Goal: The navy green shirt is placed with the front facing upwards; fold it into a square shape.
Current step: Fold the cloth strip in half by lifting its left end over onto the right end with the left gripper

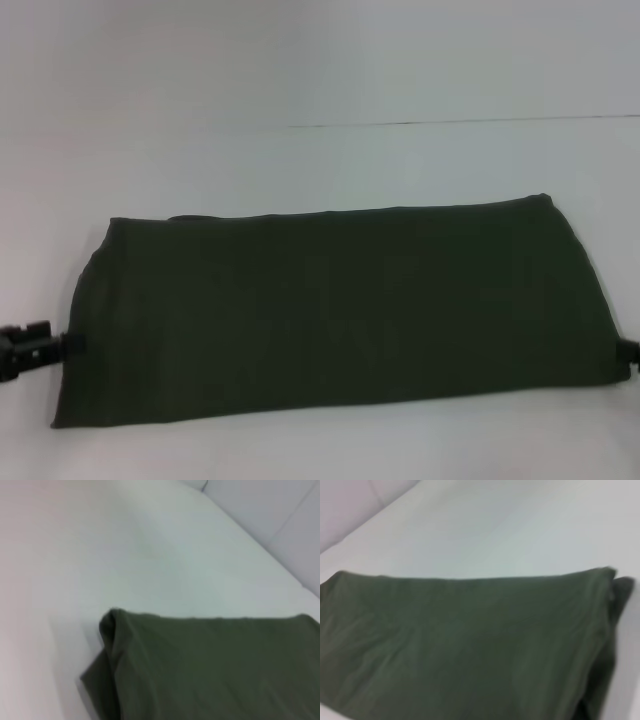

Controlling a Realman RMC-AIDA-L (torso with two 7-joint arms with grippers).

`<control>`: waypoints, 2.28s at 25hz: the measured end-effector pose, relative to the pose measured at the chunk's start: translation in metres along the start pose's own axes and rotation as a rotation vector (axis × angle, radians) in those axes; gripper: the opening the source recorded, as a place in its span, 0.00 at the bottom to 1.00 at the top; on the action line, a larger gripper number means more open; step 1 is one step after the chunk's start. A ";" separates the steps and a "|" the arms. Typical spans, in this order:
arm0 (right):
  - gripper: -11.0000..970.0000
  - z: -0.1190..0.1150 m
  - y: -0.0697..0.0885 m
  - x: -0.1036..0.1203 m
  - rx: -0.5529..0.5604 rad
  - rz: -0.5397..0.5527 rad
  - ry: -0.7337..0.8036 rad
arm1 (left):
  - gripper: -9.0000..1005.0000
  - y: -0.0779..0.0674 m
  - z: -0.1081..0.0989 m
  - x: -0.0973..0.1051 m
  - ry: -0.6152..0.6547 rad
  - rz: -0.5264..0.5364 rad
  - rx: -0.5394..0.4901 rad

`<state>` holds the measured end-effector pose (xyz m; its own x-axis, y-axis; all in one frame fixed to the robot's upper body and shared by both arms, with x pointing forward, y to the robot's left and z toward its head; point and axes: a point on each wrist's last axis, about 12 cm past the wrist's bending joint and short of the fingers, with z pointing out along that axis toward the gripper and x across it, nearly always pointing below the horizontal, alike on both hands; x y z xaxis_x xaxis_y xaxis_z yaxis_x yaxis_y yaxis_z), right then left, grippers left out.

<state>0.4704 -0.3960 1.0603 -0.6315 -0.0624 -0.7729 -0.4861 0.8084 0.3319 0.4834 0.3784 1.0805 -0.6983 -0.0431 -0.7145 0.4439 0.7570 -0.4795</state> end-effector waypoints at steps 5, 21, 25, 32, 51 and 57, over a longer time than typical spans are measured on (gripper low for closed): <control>0.74 -0.010 -0.009 -0.003 0.064 0.003 -0.056 | 0.80 0.002 0.002 -0.011 -0.071 0.000 -0.021; 0.87 0.045 0.041 -0.036 -0.282 -0.328 -0.221 | 0.84 0.009 0.017 -0.042 -0.161 -0.150 -0.034; 0.87 0.068 0.051 -0.040 -0.345 -0.392 -0.162 | 0.83 0.010 0.020 -0.048 -0.077 -0.179 -0.050; 0.87 0.088 0.070 -0.044 -0.459 -0.534 -0.051 | 0.83 0.007 0.032 -0.059 0.066 -0.182 -0.075; 0.86 0.101 0.078 -0.047 -0.496 -0.558 -0.048 | 0.84 0.001 0.051 -0.076 0.288 -0.278 -0.199; 0.87 0.103 0.080 -0.046 -0.507 -0.554 -0.045 | 0.84 0.000 0.058 -0.080 0.302 -0.263 -0.233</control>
<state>0.5230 -0.2683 1.0668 -0.1940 -0.3488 -0.9169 -0.9510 0.2961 0.0886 0.5720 0.3446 1.1085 -0.9179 -0.0880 -0.3868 0.1154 0.8737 -0.4726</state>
